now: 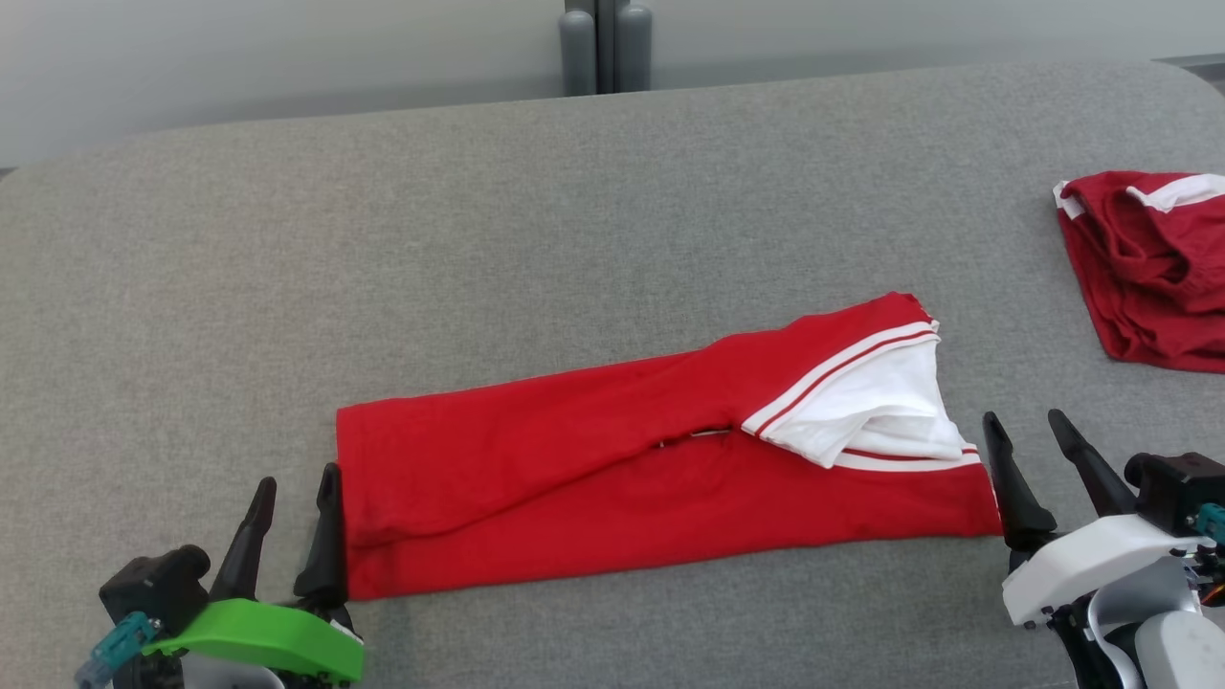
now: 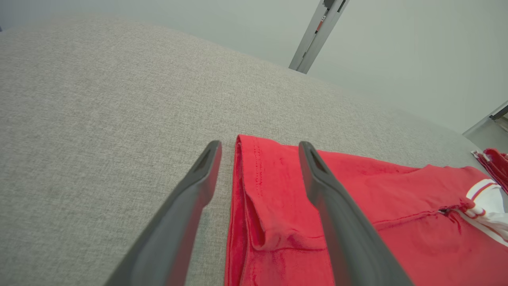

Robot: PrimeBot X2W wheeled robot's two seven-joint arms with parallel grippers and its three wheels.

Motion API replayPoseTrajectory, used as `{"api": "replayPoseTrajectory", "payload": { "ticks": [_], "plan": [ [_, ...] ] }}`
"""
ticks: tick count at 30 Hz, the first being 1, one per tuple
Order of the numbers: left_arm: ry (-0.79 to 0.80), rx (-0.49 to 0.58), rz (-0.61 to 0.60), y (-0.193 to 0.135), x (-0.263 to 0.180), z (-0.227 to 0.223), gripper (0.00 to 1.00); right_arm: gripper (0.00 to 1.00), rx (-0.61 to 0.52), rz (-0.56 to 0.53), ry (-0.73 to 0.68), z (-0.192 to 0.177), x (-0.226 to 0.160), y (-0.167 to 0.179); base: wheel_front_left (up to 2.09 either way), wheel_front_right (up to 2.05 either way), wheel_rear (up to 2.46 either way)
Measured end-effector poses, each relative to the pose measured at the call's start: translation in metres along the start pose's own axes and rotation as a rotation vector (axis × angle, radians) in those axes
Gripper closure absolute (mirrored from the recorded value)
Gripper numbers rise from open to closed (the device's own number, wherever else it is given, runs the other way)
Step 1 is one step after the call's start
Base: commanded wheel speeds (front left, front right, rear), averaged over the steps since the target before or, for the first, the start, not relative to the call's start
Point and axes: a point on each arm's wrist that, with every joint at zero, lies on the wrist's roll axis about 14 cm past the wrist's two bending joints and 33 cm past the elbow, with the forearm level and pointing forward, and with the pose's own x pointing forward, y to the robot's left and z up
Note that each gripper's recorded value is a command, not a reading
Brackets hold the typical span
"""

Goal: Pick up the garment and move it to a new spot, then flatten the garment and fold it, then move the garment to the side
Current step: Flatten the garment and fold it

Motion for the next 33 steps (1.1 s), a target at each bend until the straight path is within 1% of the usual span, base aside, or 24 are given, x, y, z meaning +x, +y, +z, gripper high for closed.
{"api": "replayPoseTrajectory", "payload": {
  "ticks": [3, 7, 9, 13, 17, 23, 27, 28, 29, 30, 31, 32, 33],
  "plan": [
    [-0.024, -0.004, -0.002, -0.005, -0.002, 0.003, 0.0, 0.0, -0.006, -0.003, 0.01, 0.003, 0.003, 0.001, 0.0, 0.0, 0.0],
    [-0.05, 0.0, -0.003, -0.008, -0.005, 0.006, 0.0, 0.0, -0.04, 0.003, 0.018, 0.014, 0.023, 0.004, 0.0, 0.0, 0.0],
    [-0.055, 0.001, -0.004, -0.009, -0.006, 0.007, 0.0, 0.0, -0.063, 0.008, 0.05, 0.012, 0.032, 0.005, 0.0, 0.0, 0.0],
    [-0.072, 0.01, 0.012, -0.004, -0.012, 0.01, 0.0, 0.0, -0.095, 0.016, 0.166, -0.01, 0.044, 0.008, 0.0, 0.0, 0.0],
    [-0.087, 0.008, 0.031, 0.0, -0.018, 0.012, 0.0, 0.0, -0.109, 0.026, 0.284, -0.038, 0.043, 0.011, 0.0, 0.0, 0.0],
    [-0.094, 0.004, 0.053, 0.005, -0.027, 0.012, 0.0, 0.0, -0.118, 0.036, 0.383, -0.066, 0.032, 0.016, 0.0, 0.0, 0.0],
    [-0.098, 0.005, 0.046, 0.003, -0.027, 0.012, 0.0, 0.0, -0.141, 0.056, 0.424, -0.079, 0.026, 0.023, 0.0, 0.0, 0.0],
    [-0.098, 0.004, 0.043, 0.002, -0.027, 0.012, 0.0, 0.07, -0.15, 0.061, 0.428, -0.08, 0.025, 0.024, 0.0, 0.0, 0.0],
    [-0.098, 0.006, 0.038, 0.001, -0.026, 0.012, 0.0, 0.6, -0.163, 0.067, 0.431, -0.081, 0.025, 0.026, 0.0, 0.0, 0.0],
    [-0.098, 0.009, 0.035, 0.0, -0.026, 0.012, 0.0, 0.69, -0.168, 0.071, 0.429, -0.081, 0.025, 0.028, 0.0, 0.0, 0.0],
    [-0.097, 0.01, 0.031, -0.001, -0.026, 0.012, 0.0, 0.84, -0.17, 0.075, 0.43, -0.082, 0.025, 0.03, 0.0, 0.0, 0.0],
    [-0.097, 0.01, 0.027, -0.002, -0.025, 0.012, 0.0, 0.84, -0.168, 0.078, 0.43, -0.083, 0.025, 0.033, 0.0, 0.0, 0.0],
    [-0.097, 0.011, 0.024, -0.003, -0.025, 0.012, 0.0, 1.0, -0.166, 0.081, 0.426, -0.083, 0.025, 0.035, 0.0, 0.0, 0.0]
  ]
}}
